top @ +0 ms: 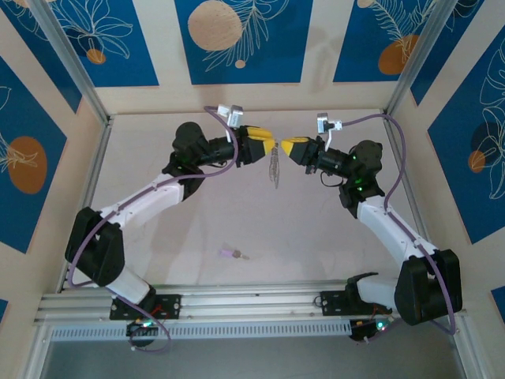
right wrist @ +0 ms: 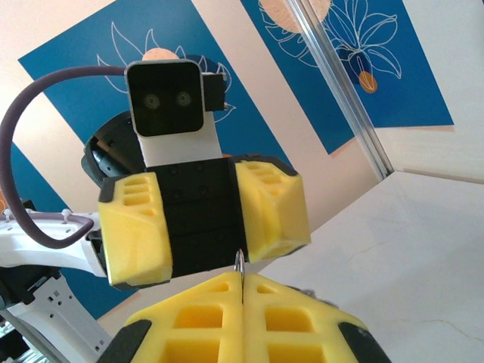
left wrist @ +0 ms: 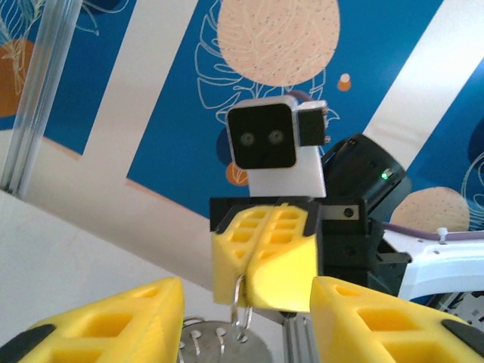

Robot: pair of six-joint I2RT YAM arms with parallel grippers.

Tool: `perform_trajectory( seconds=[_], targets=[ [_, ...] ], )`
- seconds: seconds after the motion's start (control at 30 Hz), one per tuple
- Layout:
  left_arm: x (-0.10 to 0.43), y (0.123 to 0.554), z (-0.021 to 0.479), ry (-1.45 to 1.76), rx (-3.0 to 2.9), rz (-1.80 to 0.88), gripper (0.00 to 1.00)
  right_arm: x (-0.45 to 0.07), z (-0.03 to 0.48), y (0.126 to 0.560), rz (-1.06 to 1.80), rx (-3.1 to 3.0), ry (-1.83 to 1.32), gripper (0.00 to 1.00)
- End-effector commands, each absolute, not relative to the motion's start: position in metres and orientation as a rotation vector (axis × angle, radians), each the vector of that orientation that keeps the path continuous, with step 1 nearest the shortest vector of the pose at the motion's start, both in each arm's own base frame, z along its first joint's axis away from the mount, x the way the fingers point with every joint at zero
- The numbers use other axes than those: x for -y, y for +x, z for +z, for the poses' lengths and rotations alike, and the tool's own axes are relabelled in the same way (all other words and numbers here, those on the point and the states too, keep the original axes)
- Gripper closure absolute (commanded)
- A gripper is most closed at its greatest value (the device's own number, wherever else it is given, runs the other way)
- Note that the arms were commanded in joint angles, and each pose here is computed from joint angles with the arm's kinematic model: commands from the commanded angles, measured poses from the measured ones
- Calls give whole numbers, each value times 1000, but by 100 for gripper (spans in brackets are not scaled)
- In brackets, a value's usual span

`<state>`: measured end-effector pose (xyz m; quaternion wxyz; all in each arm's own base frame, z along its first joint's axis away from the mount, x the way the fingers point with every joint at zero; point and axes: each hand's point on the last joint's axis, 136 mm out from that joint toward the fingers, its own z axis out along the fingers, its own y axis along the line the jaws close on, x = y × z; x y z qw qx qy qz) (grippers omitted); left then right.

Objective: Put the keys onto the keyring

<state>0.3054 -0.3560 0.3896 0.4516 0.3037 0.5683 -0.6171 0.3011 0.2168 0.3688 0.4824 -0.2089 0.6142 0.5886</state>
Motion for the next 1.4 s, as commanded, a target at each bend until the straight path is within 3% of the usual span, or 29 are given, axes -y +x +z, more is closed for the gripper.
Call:
perform_trajectory(
  seconds=[0.0,0.43,0.6,0.83,1.07,1.1,1.17,1.2,1.37],
  targets=[
    [356,300,398,768,-1332,-1563,54,-213,378,300,1413,-1449,-496,100],
    [363,306,383,764,-1367,-1583,59,-211,376,301,1409,-1451,-489,100],
    [366,306,379,769,-1375,-1592,69,-211,376,301,1407,-1450,-487,100],
    [370,302,381,793,-1360,-1606,93,-211,374,302,1409,-1457,-480,100],
    [376,295,380,828,-1354,-1630,98,-209,374,302,1408,-1460,-476,100],
    [376,295,379,831,-1357,-1634,94,-209,374,302,1407,-1462,-475,100],
    [378,293,378,838,-1360,-1644,77,-209,374,301,1406,-1462,-473,100],
    [378,292,378,841,-1359,-1647,76,-209,374,301,1405,-1462,-474,100],
    [380,290,377,845,-1360,-1646,88,-208,374,301,1403,-1465,-469,100]
  ],
)
